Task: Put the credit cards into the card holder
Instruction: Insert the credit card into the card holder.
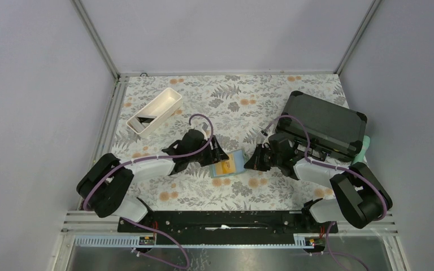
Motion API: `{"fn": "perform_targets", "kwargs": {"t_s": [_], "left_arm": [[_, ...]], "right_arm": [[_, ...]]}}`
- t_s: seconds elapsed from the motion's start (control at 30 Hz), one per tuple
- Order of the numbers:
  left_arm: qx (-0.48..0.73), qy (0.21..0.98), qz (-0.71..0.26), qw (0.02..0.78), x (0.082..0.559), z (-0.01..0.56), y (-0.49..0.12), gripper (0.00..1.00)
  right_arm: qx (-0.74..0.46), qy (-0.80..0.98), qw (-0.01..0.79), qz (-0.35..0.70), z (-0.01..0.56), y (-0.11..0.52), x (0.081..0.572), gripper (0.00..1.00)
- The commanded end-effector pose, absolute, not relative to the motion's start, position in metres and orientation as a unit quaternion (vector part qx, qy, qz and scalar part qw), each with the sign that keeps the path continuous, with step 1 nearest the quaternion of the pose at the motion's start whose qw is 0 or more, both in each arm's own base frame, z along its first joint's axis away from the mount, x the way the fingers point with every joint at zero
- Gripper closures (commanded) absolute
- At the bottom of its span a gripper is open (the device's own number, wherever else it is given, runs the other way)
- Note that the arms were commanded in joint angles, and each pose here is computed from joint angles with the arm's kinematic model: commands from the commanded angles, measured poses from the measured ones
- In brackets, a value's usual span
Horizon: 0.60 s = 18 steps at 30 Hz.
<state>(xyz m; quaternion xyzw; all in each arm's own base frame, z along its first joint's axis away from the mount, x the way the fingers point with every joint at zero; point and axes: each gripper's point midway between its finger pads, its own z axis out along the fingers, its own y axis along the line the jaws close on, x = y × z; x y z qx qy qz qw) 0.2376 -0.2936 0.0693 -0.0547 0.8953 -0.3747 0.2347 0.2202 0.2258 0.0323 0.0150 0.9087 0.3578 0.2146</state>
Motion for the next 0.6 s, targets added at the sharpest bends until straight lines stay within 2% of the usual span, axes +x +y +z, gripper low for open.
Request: {"fn": "perform_targets", "kwargs": {"t_s": [0.0,0.57], "left_arm": [[-0.059,0.890,-0.379,0.246,0.246,0.074,-0.303,0.41],[-0.081,0.894,-0.387,0.213,0.241,0.047,-0.313,0.43]], "right_arm": [[0.005,0.903,0.242,0.356,0.046,0.229,0.235,1.00],[0.008,0.906,0.234,0.352,0.039,0.227,0.231,1.00]]}}
